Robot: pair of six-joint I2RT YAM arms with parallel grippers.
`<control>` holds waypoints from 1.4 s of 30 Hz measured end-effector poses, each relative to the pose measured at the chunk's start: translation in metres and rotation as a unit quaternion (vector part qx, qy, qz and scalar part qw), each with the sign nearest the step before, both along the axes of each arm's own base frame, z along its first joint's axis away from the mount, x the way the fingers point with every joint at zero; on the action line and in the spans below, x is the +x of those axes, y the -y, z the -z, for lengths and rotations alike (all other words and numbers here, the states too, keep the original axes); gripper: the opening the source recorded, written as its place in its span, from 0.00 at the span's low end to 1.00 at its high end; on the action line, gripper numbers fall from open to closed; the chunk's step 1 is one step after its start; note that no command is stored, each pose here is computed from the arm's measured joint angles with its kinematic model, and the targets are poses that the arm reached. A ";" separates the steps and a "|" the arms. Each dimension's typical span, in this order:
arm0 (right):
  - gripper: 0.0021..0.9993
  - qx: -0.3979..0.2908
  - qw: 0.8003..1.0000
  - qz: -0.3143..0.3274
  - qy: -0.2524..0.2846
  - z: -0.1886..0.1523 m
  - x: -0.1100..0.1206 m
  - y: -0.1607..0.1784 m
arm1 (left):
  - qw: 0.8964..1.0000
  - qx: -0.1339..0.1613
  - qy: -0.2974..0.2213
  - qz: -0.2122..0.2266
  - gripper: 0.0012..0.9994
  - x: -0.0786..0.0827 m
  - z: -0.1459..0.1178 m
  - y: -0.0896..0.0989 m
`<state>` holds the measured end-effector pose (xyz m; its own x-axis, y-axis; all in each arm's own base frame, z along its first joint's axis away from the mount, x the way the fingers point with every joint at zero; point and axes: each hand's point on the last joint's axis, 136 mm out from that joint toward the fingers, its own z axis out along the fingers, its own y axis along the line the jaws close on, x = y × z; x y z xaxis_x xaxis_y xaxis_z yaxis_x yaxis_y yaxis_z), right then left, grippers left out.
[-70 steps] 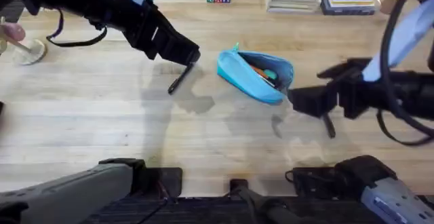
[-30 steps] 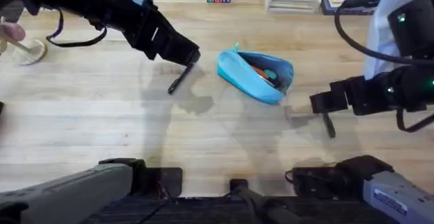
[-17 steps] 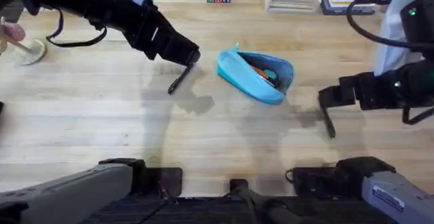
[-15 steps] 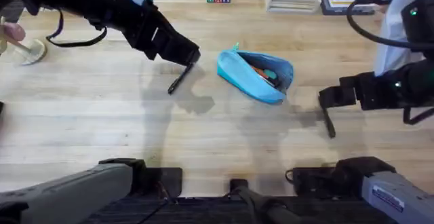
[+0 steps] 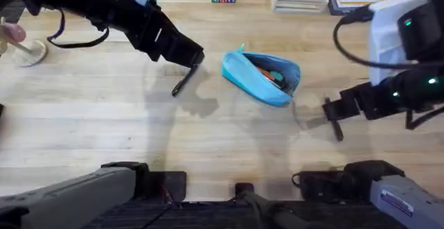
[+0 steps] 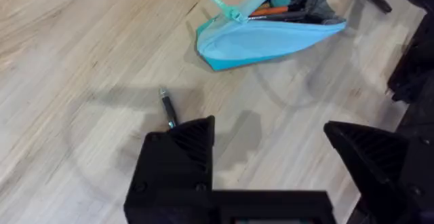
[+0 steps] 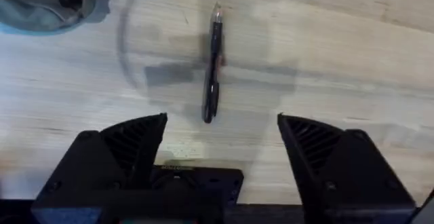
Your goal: Unzip the bag, pick up the pens from the table one at a time and place them inside, then zip the bag closed.
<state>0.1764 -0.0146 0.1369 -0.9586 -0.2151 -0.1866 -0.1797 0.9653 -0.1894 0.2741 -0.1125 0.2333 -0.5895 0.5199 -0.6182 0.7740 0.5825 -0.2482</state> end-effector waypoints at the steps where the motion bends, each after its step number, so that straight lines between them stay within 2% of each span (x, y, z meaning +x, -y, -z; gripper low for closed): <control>1: 1.00 -0.001 1.000 -0.005 -0.003 0.004 0.000 0.000 | 1.000 0.002 0.000 -0.001 0.99 0.000 0.000 0.000; 8: 1.00 -0.005 1.000 -0.021 -0.002 0.021 0.003 0.000 | 1.000 0.005 0.000 -0.002 0.99 0.000 0.001 -0.002; 15: 1.00 -0.006 1.000 -0.019 -0.021 0.047 -0.005 0.002 | 1.000 0.005 -0.004 -0.002 0.99 -0.001 0.002 -0.002; 27: 1.00 0.015 0.998 0.061 0.016 0.047 0.008 0.025 | 1.000 0.006 -0.006 -0.002 0.99 -0.002 0.002 -0.002; 31: 1.00 0.022 0.997 0.062 0.027 0.047 0.013 0.025 | 1.000 0.006 -0.006 -0.002 0.99 -0.002 0.002 -0.002; 36: 1.00 0.022 0.998 0.048 0.021 0.063 0.010 0.023 | 1.000 0.006 -0.006 -0.002 0.99 -0.002 0.002 -0.002; 42: 1.00 0.019 0.998 0.042 0.044 0.062 0.021 0.024 | 1.000 0.006 -0.006 -0.002 0.99 -0.002 0.002 -0.002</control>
<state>0.1978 -0.0389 0.0748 -0.9523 -0.1253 -0.2782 -0.0815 0.9832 -0.1636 0.2722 -0.1108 0.2314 -0.5985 0.5247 -0.6054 0.7691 0.5880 -0.2506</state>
